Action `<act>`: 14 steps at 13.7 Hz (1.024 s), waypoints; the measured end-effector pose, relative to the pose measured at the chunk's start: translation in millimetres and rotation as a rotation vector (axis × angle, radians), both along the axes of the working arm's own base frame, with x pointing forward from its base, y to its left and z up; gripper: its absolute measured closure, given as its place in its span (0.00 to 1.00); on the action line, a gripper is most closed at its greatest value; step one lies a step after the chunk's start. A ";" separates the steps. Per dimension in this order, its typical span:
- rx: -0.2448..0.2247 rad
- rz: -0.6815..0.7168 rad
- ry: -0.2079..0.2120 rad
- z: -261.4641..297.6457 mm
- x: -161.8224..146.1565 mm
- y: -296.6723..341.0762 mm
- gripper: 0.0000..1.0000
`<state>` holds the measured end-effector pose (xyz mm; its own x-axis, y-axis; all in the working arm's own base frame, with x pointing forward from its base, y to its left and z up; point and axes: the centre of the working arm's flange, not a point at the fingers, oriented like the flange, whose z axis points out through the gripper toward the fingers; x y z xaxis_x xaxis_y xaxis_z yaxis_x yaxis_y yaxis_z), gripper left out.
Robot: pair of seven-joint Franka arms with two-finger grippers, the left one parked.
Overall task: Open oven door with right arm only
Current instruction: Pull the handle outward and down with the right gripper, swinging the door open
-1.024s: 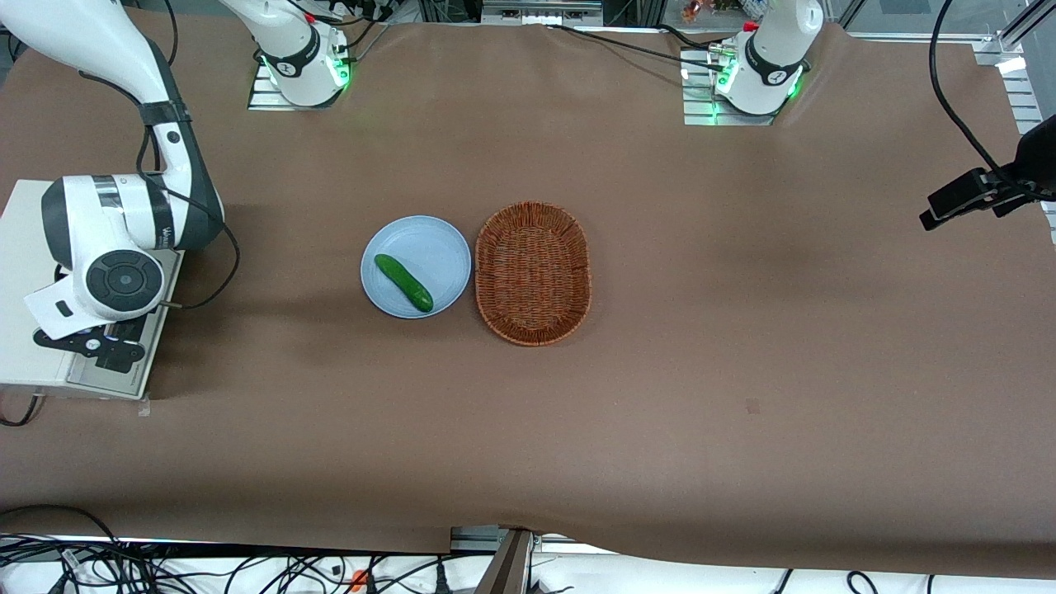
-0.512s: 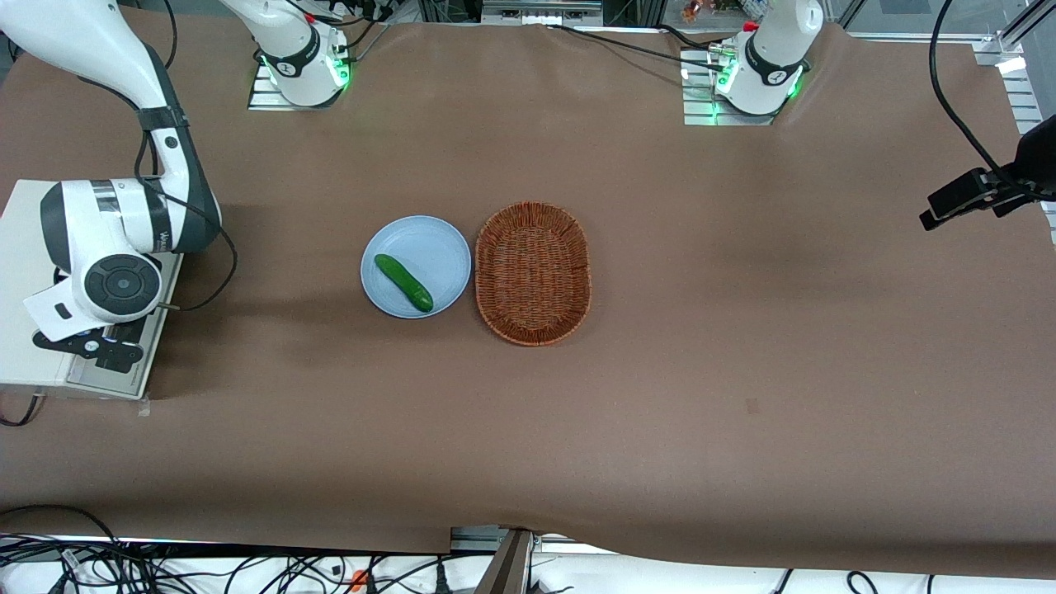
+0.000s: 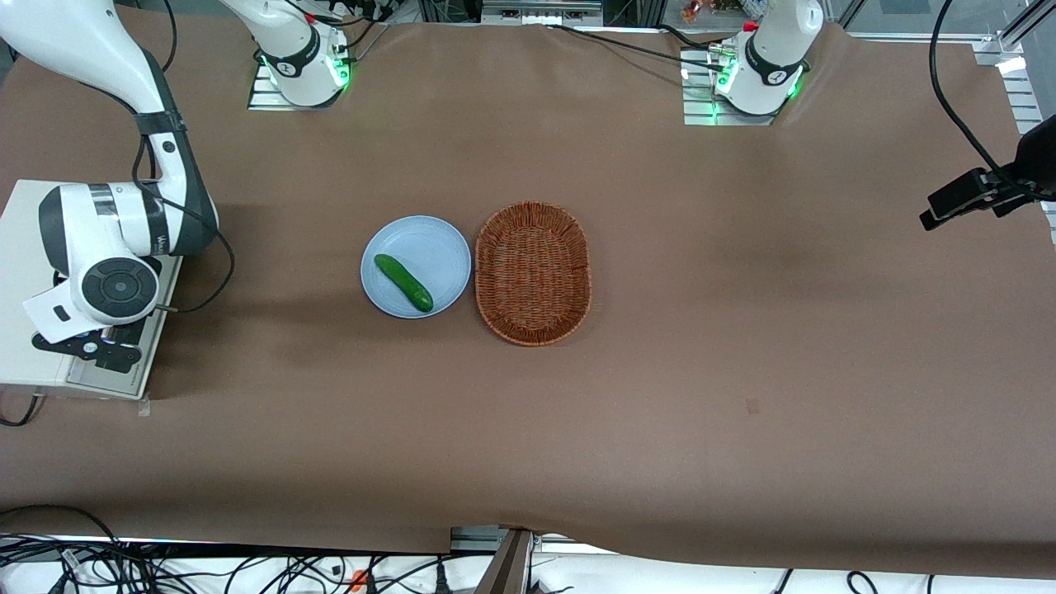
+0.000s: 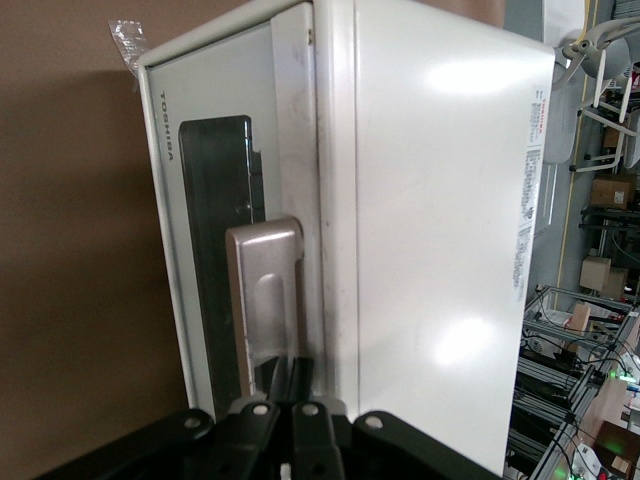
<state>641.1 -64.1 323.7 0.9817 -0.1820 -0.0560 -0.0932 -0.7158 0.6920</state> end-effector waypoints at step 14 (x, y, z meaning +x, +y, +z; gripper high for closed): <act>0.144 -0.007 -0.045 -23.7 -0.8 63.0 0.99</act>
